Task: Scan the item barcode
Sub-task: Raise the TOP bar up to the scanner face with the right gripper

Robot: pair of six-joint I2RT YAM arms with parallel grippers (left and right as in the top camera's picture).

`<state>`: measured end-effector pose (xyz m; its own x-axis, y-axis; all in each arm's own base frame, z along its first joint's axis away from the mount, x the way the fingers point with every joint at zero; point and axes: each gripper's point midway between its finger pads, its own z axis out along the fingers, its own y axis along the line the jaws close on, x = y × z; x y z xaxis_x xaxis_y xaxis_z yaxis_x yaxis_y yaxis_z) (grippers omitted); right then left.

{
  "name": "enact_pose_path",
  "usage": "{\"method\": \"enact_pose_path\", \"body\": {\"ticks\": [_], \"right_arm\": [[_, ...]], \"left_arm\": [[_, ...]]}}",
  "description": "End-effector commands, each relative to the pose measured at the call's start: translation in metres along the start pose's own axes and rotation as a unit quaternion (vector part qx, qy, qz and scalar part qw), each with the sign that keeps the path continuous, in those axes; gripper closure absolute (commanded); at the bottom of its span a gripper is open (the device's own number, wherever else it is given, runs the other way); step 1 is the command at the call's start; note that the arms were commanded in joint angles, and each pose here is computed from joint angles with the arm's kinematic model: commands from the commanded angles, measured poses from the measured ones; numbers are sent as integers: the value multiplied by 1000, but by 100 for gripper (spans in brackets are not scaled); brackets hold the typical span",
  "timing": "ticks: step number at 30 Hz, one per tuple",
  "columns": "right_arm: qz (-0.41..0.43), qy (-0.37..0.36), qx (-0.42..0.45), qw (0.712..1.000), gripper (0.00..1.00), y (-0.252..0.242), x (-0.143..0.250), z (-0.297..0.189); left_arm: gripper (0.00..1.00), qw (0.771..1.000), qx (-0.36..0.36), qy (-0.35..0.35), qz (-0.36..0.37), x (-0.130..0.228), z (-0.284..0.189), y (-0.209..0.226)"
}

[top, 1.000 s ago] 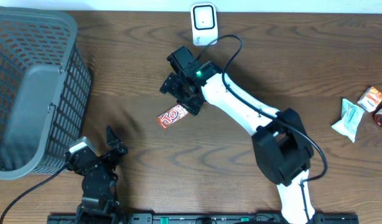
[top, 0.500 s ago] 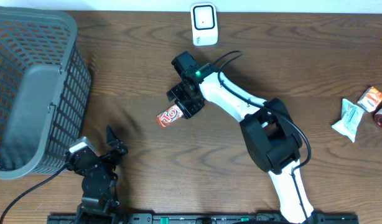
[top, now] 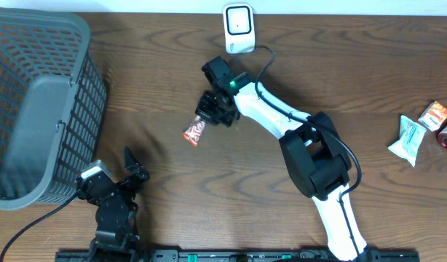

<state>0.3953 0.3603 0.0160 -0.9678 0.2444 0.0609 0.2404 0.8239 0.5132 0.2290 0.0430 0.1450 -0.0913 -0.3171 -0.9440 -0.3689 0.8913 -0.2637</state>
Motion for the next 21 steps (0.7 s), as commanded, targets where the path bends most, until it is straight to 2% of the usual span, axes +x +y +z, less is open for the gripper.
{"method": "enact_pose_path", "body": {"ticks": [1, 2, 3, 4, 5, 6, 7, 9, 11, 12, 13, 14, 21], "right_arm": [[-242, 45, -170, 954, 99, 70, 24, -37], [-277, 64, -225, 932, 99, 87, 35, -48], [-325, 85, -291, 896, 99, 105, 49, -65], [-367, 102, -345, 858, 99, 116, 62, -81], [-421, 116, -407, 802, 99, 126, 77, -99], [-460, 118, -444, 760, 99, 130, 85, -111], [-490, 113, -465, 728, 99, 130, 91, -118], [-498, 113, -466, 723, 99, 128, 94, -117], [-533, 97, -478, 691, 99, 127, 97, -119], [-562, 85, -495, 658, 99, 126, 101, -123], [-606, 63, -538, 583, 99, 123, 110, -138], [-624, 48, -550, 553, 99, 122, 111, -143], [-661, 3, -551, 510, 99, 126, 102, -148]], "left_arm": [[2, 1000, -9, 11, 6, 11, 3, 5], [2, 1000, -9, 11, 6, 11, 3, 5], [2, 1000, -9, 11, 6, 11, 3, 5], [2, 1000, -9, 11, 6, 11, 3, 5], [2, 1000, -9, 11, 6, 11, 3, 5], [2, 1000, -9, 11, 6, 11, 3, 5], [2, 1000, -9, 11, 6, 11, 3, 5], [2, 1000, -9, 11, 6, 11, 3, 5], [2, 1000, -9, 11, 6, 11, 3, 5], [2, 1000, -9, 11, 6, 11, 3, 5], [2, 1000, -9, 11, 6, 11, 3, 5], [2, 1000, -9, 11, 6, 11, 3, 5], [2, 1000, -9, 11, 6, 11, 3, 5]]}}
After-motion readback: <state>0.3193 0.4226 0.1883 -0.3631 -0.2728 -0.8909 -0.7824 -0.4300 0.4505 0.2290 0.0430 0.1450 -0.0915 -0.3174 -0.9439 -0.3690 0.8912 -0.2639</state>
